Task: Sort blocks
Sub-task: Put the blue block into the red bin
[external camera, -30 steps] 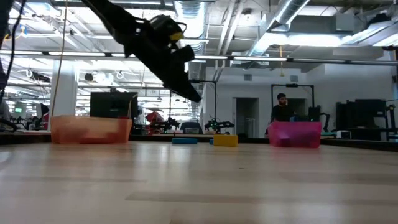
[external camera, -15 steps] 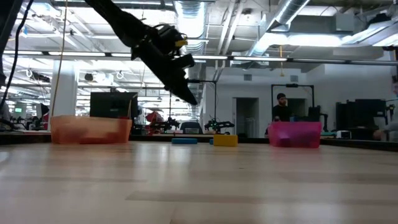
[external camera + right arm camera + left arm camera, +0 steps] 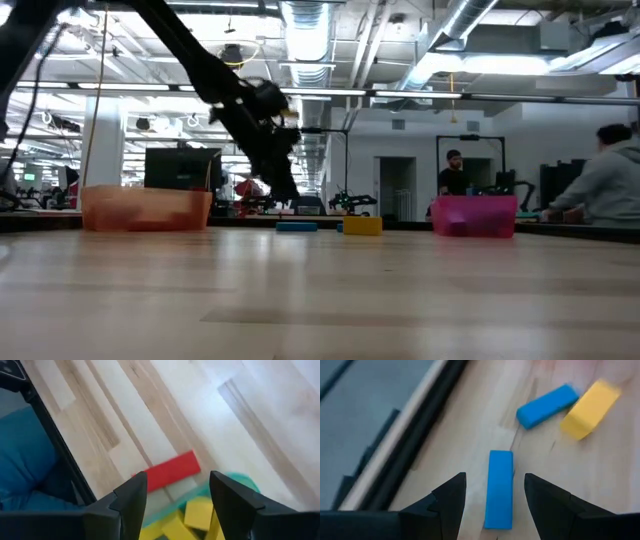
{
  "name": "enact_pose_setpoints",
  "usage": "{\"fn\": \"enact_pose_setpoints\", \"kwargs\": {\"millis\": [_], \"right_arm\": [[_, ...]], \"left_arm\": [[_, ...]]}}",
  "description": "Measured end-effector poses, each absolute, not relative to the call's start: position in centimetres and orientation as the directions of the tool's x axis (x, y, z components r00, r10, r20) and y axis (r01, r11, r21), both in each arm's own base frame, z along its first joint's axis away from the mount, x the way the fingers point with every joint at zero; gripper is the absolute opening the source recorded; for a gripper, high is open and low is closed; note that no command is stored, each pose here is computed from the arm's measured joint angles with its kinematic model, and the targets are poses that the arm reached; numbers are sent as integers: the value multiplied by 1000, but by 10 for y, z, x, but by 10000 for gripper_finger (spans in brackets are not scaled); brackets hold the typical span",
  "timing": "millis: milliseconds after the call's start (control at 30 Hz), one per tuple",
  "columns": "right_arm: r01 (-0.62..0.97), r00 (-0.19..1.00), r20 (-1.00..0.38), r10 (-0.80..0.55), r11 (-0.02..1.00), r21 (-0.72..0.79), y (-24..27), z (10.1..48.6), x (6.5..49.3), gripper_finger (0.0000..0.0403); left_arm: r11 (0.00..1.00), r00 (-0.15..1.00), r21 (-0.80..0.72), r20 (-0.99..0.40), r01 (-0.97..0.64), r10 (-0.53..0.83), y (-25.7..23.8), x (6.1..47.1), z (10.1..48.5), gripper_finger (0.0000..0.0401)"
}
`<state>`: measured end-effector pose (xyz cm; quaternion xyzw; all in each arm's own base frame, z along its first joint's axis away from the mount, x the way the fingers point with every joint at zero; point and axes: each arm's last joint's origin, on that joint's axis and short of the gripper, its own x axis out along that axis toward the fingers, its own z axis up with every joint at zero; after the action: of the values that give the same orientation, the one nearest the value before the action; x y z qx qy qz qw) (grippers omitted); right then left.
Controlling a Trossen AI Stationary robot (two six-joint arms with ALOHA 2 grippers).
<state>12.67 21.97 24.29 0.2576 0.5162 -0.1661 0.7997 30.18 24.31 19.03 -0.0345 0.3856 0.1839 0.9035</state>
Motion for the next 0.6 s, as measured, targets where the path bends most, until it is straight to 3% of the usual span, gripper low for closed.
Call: {"fn": "enact_pose_setpoints", "kwargs": {"millis": [133,600], "right_arm": [[512,413,-911,-14,831,219,215,243,135,228],[499,444,-896,-25,837,224,213,244,142,228]], "left_arm": [[918,557,90,-770,-387,311,256,314,167,197],[957,510,59,-836,-283,202,269,346,144,197]]}}
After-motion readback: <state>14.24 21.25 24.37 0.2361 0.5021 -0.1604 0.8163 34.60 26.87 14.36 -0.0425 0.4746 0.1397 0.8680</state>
